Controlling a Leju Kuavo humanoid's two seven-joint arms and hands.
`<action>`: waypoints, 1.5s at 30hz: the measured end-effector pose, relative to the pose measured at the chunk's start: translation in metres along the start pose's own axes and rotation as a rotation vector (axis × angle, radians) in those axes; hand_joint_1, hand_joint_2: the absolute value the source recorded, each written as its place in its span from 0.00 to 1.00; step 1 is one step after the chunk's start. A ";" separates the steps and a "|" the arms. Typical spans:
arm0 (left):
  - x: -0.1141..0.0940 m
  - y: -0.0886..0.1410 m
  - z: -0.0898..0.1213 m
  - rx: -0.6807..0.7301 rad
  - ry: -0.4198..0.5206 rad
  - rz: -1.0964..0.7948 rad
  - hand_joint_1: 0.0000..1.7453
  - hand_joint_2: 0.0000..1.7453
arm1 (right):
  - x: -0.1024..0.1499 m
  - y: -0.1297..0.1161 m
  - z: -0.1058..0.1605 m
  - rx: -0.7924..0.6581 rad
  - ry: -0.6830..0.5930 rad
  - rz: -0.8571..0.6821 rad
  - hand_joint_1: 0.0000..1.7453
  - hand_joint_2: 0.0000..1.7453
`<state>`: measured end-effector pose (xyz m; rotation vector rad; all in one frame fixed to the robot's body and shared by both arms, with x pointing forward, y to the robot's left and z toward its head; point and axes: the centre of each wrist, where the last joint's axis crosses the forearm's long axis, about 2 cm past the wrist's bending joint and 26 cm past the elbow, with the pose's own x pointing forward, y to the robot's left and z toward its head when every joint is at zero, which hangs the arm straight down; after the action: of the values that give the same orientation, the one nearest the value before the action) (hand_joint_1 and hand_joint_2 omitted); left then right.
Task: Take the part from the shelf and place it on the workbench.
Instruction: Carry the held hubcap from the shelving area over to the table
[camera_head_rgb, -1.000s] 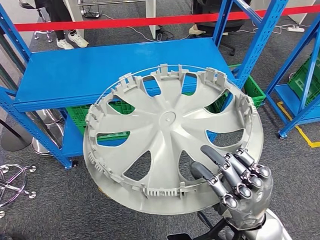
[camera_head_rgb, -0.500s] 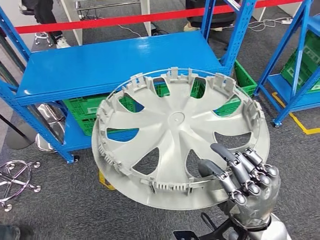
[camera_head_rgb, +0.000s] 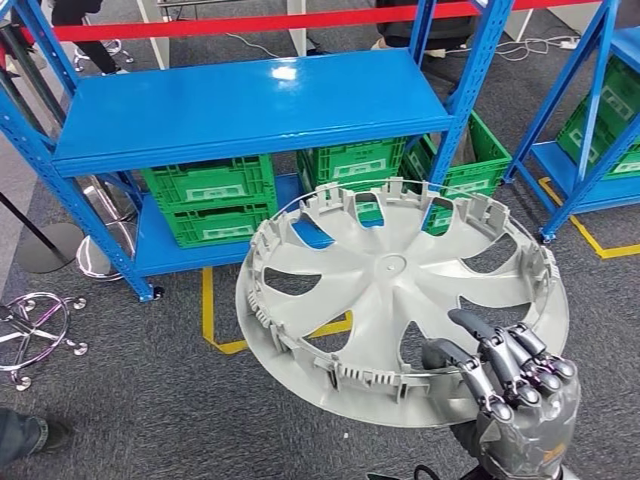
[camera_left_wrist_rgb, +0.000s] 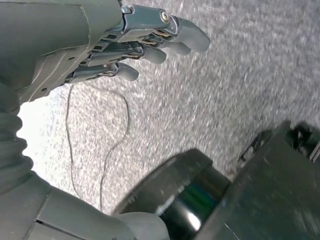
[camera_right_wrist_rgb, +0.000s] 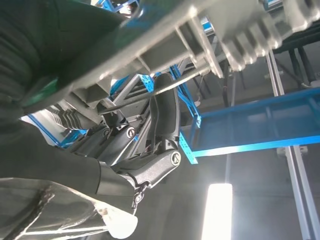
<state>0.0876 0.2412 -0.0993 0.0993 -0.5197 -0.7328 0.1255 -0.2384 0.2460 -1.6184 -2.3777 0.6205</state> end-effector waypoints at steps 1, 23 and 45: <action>0.001 0.001 0.000 0.001 -0.001 0.006 0.00 1.00 | 0.000 0.000 0.000 0.001 0.000 0.002 1.00 1.00; 0.007 0.008 -0.003 0.018 -0.007 0.033 0.00 1.00 | -0.003 -0.001 -0.001 -0.004 0.018 0.021 1.00 1.00; 0.008 0.006 -0.003 0.014 -0.023 0.051 0.00 1.00 | -0.004 -0.002 -0.001 -0.009 0.024 0.025 1.00 1.00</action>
<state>0.0979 0.2399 -0.0972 0.0908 -0.5475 -0.6815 0.1258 -0.2421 0.2484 -1.6516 -2.3505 0.5928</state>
